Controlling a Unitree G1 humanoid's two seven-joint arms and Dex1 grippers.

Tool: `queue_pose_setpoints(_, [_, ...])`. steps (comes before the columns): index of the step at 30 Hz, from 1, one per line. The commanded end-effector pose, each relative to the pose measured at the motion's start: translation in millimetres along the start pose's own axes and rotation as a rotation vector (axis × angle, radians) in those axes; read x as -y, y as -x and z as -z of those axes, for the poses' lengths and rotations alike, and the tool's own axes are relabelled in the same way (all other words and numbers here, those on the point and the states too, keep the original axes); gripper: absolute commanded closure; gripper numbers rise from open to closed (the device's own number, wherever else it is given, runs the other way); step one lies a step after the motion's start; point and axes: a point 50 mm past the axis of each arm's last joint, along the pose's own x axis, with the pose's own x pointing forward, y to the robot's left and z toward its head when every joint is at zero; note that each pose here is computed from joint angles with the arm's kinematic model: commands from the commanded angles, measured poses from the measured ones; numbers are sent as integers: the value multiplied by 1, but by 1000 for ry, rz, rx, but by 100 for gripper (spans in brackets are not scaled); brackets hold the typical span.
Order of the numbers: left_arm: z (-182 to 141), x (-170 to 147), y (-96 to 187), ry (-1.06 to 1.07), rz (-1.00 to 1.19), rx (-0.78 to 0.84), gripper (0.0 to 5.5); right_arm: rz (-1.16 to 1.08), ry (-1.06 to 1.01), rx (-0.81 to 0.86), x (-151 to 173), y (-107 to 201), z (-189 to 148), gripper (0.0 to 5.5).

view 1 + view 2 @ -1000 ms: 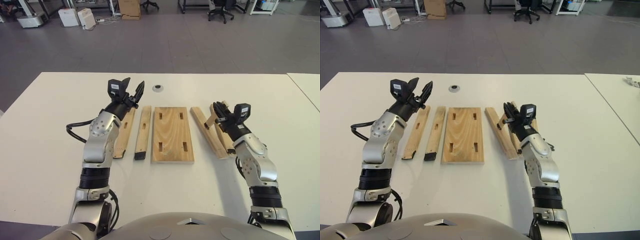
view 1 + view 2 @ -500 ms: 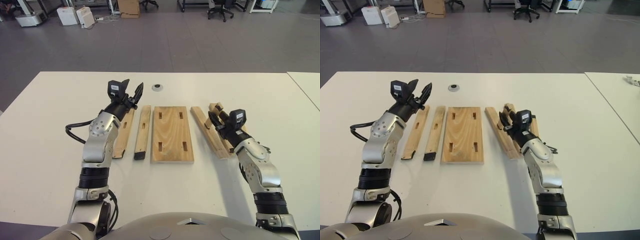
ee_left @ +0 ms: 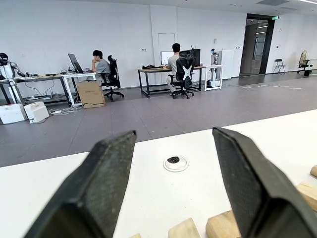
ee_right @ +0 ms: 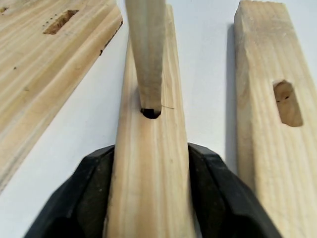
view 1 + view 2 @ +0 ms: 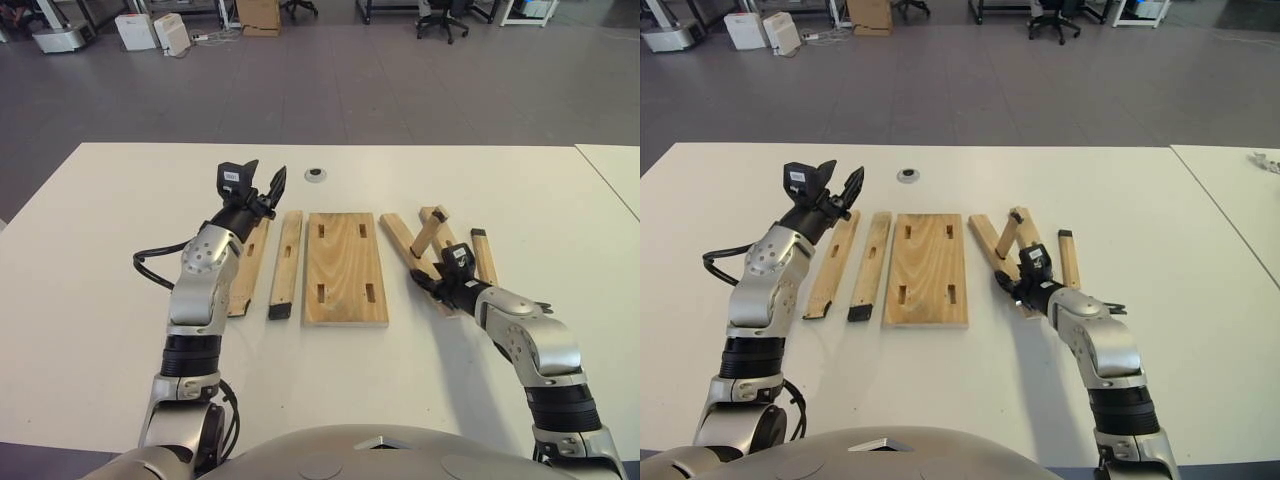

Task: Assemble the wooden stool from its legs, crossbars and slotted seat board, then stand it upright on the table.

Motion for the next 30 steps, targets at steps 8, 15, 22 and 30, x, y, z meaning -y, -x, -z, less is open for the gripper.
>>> queue_pose_setpoints(8, [-2, 19, -7, 557, 38, -69, 219, -58, -31, 251, -9, 13, -59, 342])
queue_pose_setpoints(15, [-30, 61, -26, 1053, 259, -75, 203, -356, 234, 425, -46, 32, -93, 342])
queue_pose_setpoints(22, [-27, 66, -21, 1088, 276, -144, 255, -450, 300, 504, -63, 38, -98, 342])
queue_pose_setpoints(30, [-38, 66, -13, 1114, 322, -115, 403, -433, 374, 493, -63, 37, -91, 342])
